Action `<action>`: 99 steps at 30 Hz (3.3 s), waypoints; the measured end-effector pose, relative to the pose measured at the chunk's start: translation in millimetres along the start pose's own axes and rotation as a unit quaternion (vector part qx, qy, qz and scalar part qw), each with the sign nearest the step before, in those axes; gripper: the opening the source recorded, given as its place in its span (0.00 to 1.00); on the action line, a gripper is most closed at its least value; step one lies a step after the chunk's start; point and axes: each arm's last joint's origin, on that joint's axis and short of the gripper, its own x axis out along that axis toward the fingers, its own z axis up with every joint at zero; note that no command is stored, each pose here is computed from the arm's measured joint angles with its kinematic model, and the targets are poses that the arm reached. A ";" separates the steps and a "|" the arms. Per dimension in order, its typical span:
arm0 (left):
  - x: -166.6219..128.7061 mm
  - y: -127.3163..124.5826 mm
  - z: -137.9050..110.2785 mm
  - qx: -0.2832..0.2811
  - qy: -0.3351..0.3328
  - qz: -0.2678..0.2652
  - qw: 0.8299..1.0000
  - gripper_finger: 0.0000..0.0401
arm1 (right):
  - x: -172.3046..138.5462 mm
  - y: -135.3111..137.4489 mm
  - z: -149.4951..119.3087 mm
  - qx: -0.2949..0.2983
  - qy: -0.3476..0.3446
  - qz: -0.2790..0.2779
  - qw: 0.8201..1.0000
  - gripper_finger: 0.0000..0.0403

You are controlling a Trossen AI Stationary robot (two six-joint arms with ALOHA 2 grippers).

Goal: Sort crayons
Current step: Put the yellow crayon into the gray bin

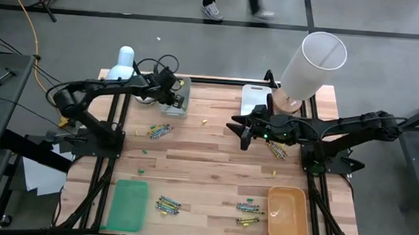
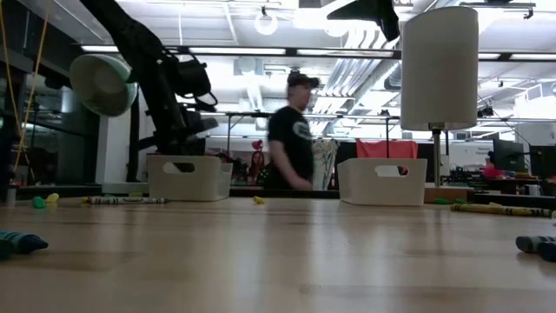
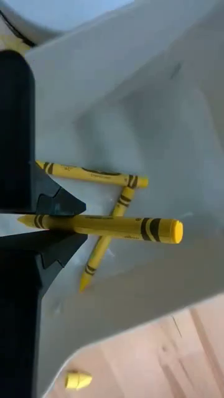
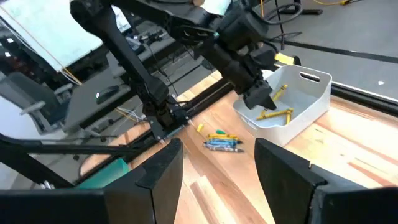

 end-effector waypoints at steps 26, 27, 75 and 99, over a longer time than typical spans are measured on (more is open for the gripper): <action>-84.6 -43.5 24.4 0.042 -0.106 -0.184 0.976 0.45 | 0.5 0.0 -0.6 -0.024 0.002 0.001 1.000 0.48; -95.4 -48.9 18.5 0.052 -0.117 -0.202 0.971 0.45 | 0.5 0.0 -0.6 -0.030 0.002 0.001 1.000 0.48; -168.6 -93.1 -123.2 0.320 -0.375 -0.382 0.782 0.42 | -35.1 -111.5 -127.7 0.159 0.392 -0.347 0.837 0.48; -168.6 -92.6 -121.9 0.304 -0.382 -0.368 0.791 0.42 | -10.7 -127.4 -154.8 0.078 0.472 -0.367 0.798 0.37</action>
